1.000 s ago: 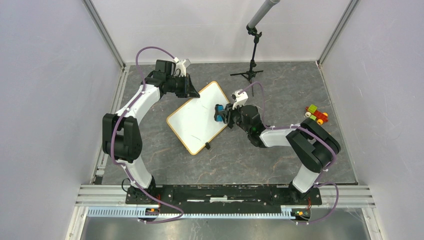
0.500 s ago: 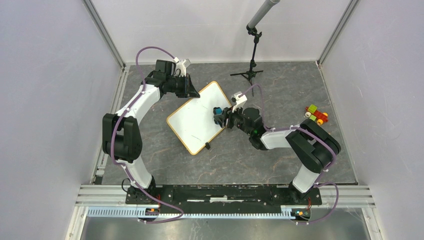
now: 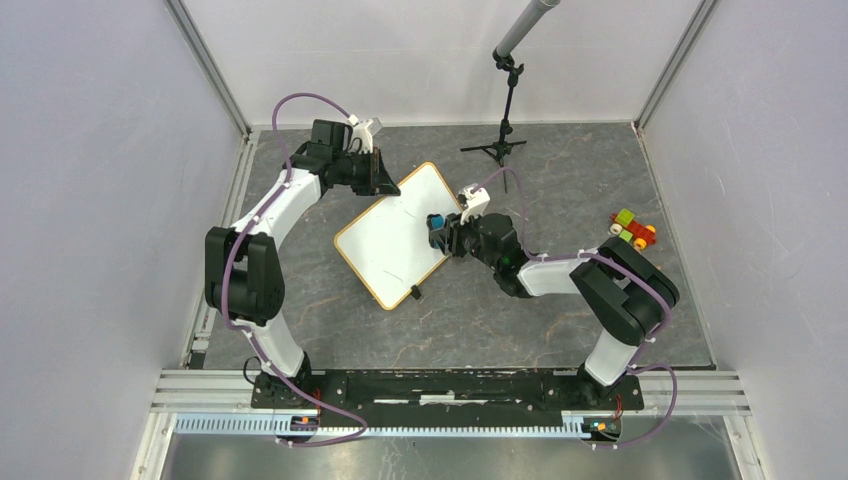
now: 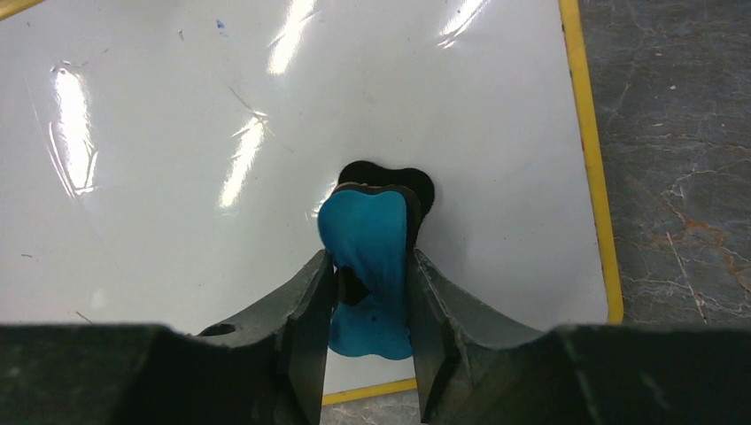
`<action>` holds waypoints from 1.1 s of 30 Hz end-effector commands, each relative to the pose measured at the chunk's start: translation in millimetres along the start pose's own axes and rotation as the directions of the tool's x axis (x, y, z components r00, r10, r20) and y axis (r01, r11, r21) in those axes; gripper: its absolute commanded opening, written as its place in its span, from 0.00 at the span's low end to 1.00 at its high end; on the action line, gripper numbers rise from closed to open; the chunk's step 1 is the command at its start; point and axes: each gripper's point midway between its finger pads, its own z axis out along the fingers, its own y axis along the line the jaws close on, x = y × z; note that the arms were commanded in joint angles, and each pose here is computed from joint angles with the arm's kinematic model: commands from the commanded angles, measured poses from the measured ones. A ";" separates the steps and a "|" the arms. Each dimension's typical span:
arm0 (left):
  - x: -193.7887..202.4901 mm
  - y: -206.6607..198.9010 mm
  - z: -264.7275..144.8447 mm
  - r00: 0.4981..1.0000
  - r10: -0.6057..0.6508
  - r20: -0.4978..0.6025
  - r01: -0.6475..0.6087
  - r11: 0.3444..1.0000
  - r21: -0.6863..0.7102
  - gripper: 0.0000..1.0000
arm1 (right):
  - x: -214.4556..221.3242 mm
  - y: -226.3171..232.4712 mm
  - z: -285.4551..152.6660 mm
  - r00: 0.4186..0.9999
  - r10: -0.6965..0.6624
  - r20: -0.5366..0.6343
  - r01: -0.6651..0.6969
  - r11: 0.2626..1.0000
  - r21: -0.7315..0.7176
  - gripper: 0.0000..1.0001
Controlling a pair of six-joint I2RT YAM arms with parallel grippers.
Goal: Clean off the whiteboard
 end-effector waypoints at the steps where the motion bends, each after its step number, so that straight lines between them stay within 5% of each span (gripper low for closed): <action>1: 22.2 -11.4 1.7 0.997 0.000 -0.080 0.000 1.000 0.004 0.02 | -18.5 -2.9 13.5 0.999 -0.011 0.040 0.010 0.999 0.042 0.38; 10: 21.8 -10.4 1.6 0.997 0.003 -0.078 -0.004 1.000 -0.002 0.02 | -10.8 -46.6 8.0 0.994 0.104 0.044 -0.111 0.976 0.186 0.32; 18: 23.1 -9.2 1.8 0.996 0.003 -0.085 -0.004 1.000 -0.006 0.02 | -4.5 -69.4 1.4 0.974 0.219 0.052 -0.225 0.960 0.167 0.31; 33: 21.6 -25.1 -1.2 0.996 0.058 -0.074 -0.058 0.998 0.005 0.02 | -53.2 24.5 54.9 0.998 -0.050 0.025 0.050 0.999 0.013 0.32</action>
